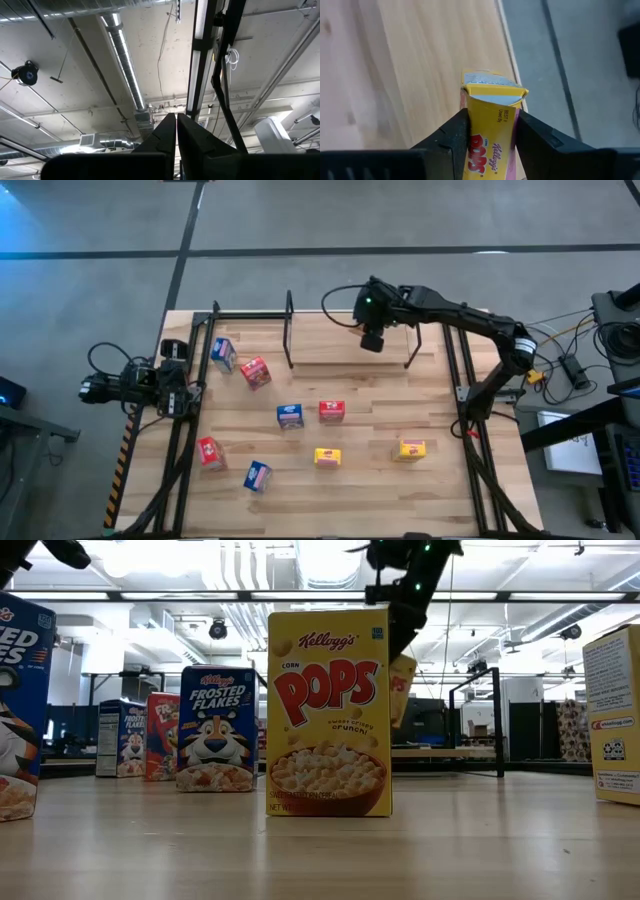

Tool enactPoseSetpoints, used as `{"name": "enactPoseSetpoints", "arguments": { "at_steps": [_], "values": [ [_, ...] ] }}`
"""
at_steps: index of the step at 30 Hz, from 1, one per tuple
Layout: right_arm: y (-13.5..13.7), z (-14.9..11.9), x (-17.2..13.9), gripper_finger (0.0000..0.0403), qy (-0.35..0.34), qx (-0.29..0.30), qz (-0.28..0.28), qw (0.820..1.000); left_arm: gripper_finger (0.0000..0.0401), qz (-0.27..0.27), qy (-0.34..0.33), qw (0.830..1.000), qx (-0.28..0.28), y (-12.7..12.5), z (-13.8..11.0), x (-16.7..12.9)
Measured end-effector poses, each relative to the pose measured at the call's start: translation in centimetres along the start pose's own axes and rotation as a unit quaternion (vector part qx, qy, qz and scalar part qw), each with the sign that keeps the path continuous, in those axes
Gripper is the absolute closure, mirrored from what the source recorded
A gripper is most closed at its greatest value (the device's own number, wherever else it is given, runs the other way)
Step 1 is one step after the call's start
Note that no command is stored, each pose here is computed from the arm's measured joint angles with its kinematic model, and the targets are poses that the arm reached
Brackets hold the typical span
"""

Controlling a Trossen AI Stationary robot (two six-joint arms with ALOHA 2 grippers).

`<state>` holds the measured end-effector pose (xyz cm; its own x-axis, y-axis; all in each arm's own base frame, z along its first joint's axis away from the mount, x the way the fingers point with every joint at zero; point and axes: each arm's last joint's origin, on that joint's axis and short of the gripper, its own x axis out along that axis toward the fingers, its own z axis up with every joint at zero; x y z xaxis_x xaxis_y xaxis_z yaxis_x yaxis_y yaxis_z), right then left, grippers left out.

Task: Stack cereal on shelf
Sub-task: Put the top yellow cereal box on the shelf

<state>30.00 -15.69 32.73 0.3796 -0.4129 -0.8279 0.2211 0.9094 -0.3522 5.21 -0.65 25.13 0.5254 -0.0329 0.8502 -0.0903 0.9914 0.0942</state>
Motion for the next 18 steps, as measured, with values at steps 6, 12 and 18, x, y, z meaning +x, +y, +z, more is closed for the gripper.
{"name": "enactPoseSetpoints", "arguments": {
  "at_steps": [6, 12, 18],
  "values": [
    [0.4, 0.4, 3.0, 0.0271, 0.035, -0.050, 0.014, 0.998, 0.0401, 0.000, 0.000, 1.000, 0.000, 0.0, 0.0, 0.0],
    [0.5, 0.9, 4.7, 0.0253, 0.050, -0.058, 0.016, 0.997, 0.0401, 0.000, 0.001, 1.000, 0.000, 0.0, 0.0, 0.0],
    [0.4, 1.0, 5.3, 0.0221, 0.056, -0.057, 0.017, 0.997, 0.0401, -0.001, 0.003, 1.000, 0.000, 0.0, -0.1, 0.0]
  ]
}}
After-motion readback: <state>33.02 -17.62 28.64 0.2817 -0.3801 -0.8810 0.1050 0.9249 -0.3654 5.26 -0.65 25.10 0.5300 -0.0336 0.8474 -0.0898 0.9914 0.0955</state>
